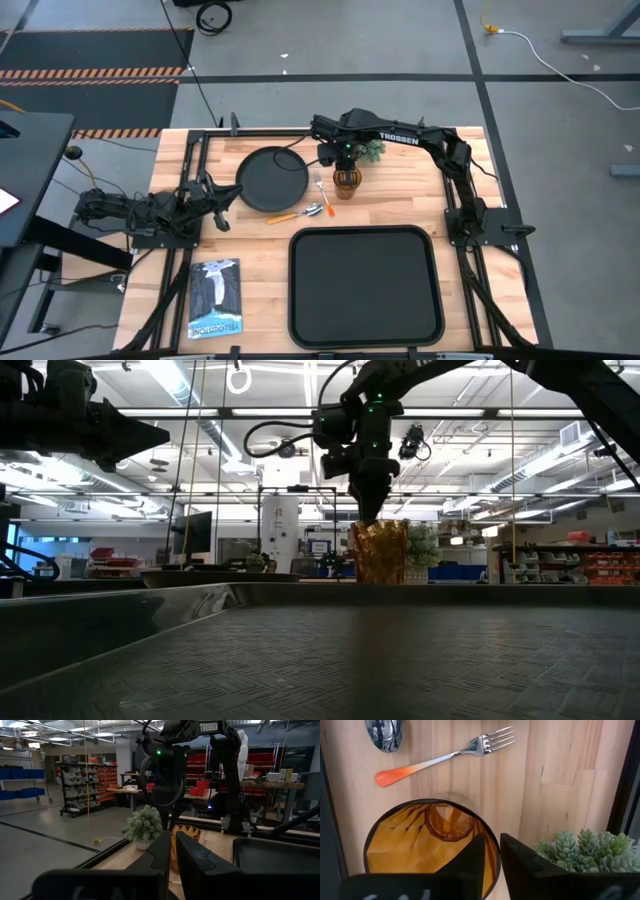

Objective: Pick and place plate/cup/fork/spoon on tray
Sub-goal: Put the orange glass on the top right of the black tray

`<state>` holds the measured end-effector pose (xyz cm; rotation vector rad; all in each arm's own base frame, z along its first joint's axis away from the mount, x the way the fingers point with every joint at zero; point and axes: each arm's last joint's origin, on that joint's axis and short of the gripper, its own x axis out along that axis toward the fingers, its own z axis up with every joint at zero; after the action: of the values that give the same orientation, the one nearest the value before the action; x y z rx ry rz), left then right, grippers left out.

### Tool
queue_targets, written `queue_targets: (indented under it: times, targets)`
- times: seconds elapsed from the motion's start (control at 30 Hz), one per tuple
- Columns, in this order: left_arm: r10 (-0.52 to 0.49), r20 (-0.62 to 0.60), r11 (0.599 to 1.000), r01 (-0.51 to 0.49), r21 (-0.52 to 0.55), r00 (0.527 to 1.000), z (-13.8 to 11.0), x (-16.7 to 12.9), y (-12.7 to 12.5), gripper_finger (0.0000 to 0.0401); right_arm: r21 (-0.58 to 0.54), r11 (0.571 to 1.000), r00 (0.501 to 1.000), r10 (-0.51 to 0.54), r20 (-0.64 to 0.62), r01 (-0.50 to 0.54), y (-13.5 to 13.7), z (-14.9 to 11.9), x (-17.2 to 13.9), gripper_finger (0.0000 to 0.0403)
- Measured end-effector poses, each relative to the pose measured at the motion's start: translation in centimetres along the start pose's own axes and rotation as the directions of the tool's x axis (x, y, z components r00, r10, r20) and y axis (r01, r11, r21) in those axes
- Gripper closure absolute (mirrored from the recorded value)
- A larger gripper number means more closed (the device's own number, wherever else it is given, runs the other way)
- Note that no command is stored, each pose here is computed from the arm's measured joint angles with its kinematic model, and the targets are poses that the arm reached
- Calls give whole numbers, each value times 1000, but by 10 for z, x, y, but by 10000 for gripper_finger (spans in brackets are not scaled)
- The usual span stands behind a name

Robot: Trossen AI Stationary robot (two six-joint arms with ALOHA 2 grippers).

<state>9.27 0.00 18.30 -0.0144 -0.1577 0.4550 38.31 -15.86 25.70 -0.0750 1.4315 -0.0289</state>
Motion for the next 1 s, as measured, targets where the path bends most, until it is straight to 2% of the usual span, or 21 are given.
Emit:
queue_targets:
  times: [0.33, 0.73, 1.0]
  targets:
    - [0, 0, 1000, 0, 0, 1000, 0, 0, 0, 365, -11, 1000, 1000, 3, -2, -3, 5, 2, 0, 360]
    - [0, 0, 1000, 0, 0, 1000, 0, 0, 0, 365, -4, 1000, 1000, -8, 2, 8, 5, 3, 0, 294]
    - [0, 0, 1000, 0, 0, 1000, 0, 0, 0, 365, -5, 1000, 1000, -13, 14, 13, 5, 4, 0, 288]
